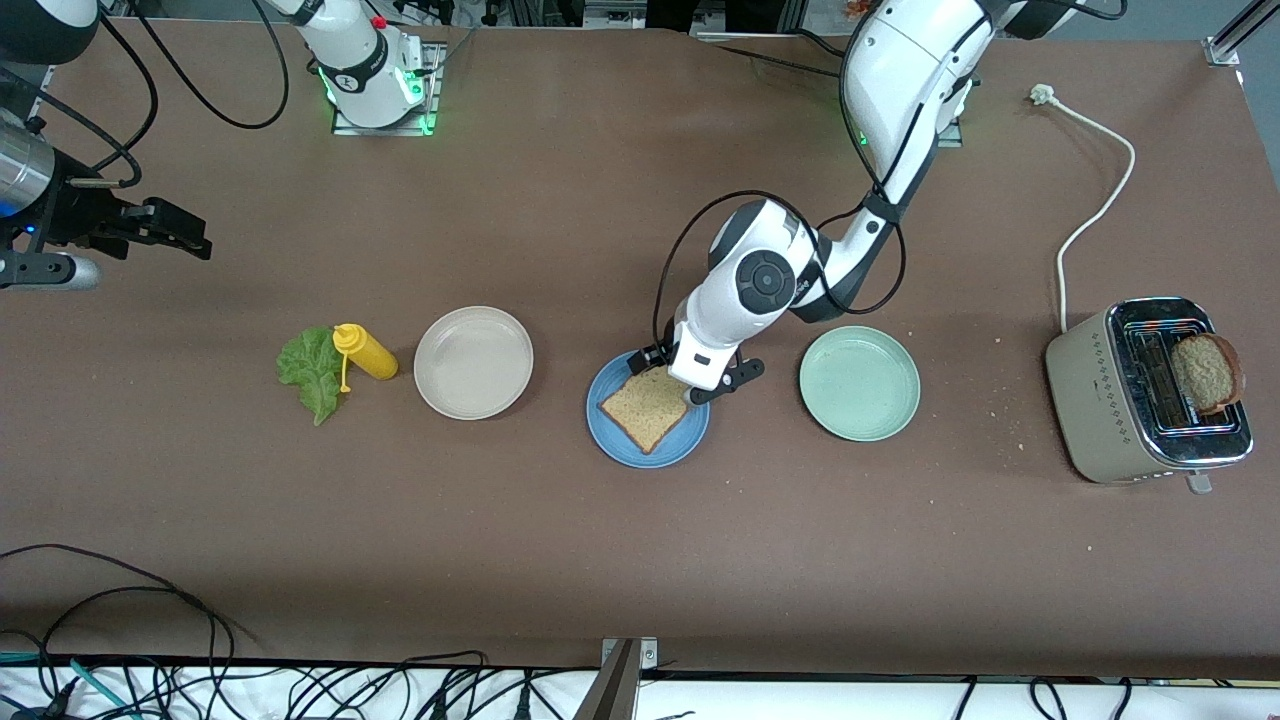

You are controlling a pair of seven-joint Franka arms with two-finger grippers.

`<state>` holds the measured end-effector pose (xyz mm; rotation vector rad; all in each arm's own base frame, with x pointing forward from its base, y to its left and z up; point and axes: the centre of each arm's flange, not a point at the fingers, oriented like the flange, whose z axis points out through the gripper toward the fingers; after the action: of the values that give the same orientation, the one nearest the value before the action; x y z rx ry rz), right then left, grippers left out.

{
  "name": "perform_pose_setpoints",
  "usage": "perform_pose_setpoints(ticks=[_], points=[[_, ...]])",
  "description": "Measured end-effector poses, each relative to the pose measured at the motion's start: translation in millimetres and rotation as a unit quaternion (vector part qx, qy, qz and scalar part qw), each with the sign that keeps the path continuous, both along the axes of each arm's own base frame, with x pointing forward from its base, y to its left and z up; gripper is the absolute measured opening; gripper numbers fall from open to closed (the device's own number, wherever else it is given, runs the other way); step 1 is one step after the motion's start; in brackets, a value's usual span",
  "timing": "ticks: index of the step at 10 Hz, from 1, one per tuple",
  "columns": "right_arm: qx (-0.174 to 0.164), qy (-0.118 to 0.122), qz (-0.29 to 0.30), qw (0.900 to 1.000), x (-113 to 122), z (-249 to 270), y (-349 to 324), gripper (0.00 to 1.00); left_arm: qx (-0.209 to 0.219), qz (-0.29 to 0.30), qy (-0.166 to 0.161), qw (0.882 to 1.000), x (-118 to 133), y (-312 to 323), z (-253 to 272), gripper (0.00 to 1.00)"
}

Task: Make sandwich in blue plate with both arms
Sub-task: 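Release the bread on the blue plate and raise the left gripper, then lower the right gripper onto the lettuce leaf and grasp it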

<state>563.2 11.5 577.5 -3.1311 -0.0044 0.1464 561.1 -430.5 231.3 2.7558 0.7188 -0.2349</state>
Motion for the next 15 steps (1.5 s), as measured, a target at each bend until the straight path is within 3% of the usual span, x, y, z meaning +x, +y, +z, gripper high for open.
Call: perform_pose_setpoints(ticks=[3, 7, 9, 11, 15], points=[[0.000, 0.002, 0.000, 1.000, -1.3, 0.8, -0.3, 1.00, 0.043, -0.013, 0.036, 0.998, 14.0, 36.7, 12.7, 1.00], [-0.018, 0.014, -0.013, 1.000, -3.3, -1.9, -19.3, 1.00, 0.080, 0.008, 0.061, 0.995, 65.4, 188.6, 128.5, 1.00], [-0.045, 0.020, -0.033, 0.998, 5.1, -19.6, -51.0, 1.00, 0.115, 0.006, 0.050, 0.992, 73.9, 278.9, 180.2, 1.00], [-0.047, 0.024, -0.032, 0.998, 24.9, -60.0, -96.3, 1.00, 0.153, -0.013, 0.040, 0.987, 71.6, 335.0, 210.6, 1.00], [-0.037, 0.034, -0.008, 0.999, 67.8, -168.3, -110.5, 1.00, 0.149, -0.042, 0.003, 0.988, 67.0, 428.4, 257.5, 1.00]])
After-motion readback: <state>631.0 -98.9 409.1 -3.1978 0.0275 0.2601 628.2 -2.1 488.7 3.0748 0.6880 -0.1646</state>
